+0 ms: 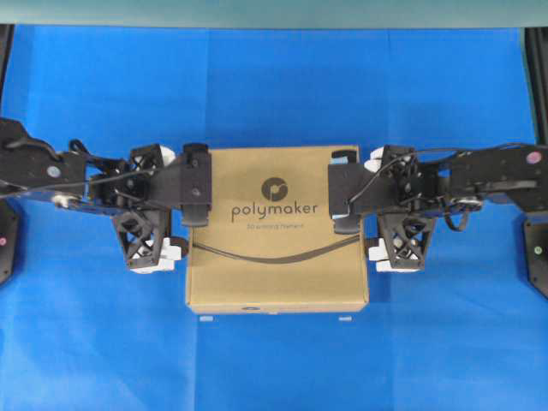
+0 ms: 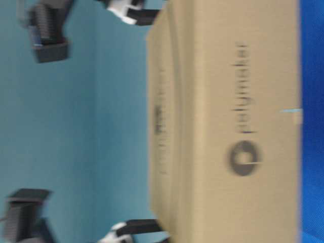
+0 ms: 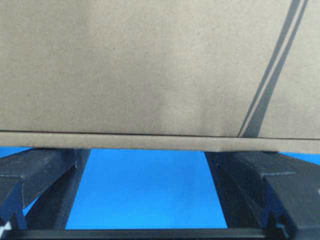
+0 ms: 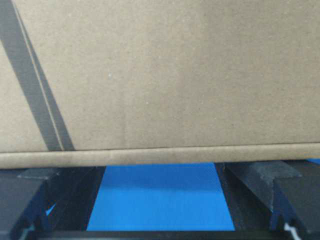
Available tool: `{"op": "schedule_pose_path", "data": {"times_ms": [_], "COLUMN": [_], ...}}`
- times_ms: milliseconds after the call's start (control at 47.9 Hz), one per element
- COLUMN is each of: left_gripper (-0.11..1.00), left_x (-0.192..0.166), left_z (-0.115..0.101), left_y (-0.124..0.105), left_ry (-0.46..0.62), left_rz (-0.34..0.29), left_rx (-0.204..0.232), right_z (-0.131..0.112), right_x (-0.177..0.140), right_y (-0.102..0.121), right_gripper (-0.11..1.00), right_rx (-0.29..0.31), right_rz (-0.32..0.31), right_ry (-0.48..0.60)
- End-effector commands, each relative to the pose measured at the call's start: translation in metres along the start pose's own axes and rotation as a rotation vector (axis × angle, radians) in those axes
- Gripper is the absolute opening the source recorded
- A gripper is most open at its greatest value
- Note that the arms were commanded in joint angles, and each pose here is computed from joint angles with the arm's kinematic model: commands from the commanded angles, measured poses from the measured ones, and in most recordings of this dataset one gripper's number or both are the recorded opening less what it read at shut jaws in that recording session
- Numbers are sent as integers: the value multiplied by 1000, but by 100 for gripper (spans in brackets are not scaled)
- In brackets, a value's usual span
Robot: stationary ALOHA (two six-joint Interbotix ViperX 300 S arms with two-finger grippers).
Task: Lift up the cardboard box by clamping it between your arms.
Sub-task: 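Lift the clamped box upward between both grippers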
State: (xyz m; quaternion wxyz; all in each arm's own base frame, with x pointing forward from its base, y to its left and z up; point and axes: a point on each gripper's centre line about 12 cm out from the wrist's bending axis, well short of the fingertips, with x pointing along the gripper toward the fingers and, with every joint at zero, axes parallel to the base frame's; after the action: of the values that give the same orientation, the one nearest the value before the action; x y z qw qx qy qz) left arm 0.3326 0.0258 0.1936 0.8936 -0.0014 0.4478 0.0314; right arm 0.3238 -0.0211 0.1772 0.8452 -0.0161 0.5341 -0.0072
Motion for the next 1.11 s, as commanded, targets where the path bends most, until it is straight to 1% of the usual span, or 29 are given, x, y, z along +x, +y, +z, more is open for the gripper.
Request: {"op": "schedule_pose_path", "data": {"times_ms": [0,167,292,542,793,918,1085], "left_gripper": [86,86,86,86,86,86,86], "left_x": [-37,-66,-85,-122,-160,-178,-185], "left_z": [41,58,71,102,130,141,147], "left_y": [3,5,6,10,11,12,13], "left_ry": [-136,-165,-162,-182,-193,-190,-191], "left_rz": [6,9,11,21,24,24,26], "left_rx": [-13,-16,-17,-19,-22,-24,-26], "right_z": [31,42,49,73,91,95,93], "right_x": [-35,-60,-81,-123,-168,-180,-178], "right_y": [-2,-2,-3,-4,-6,-6,-6], "right_gripper": [99,99,99,99,99,99,99], "right_rx": [21,33,38,36,34,34,34], "right_rz": [-1,5,6,6,9,9,9], "right_ry": [-106,-99,-82,-102,-74,-73,-64]}}
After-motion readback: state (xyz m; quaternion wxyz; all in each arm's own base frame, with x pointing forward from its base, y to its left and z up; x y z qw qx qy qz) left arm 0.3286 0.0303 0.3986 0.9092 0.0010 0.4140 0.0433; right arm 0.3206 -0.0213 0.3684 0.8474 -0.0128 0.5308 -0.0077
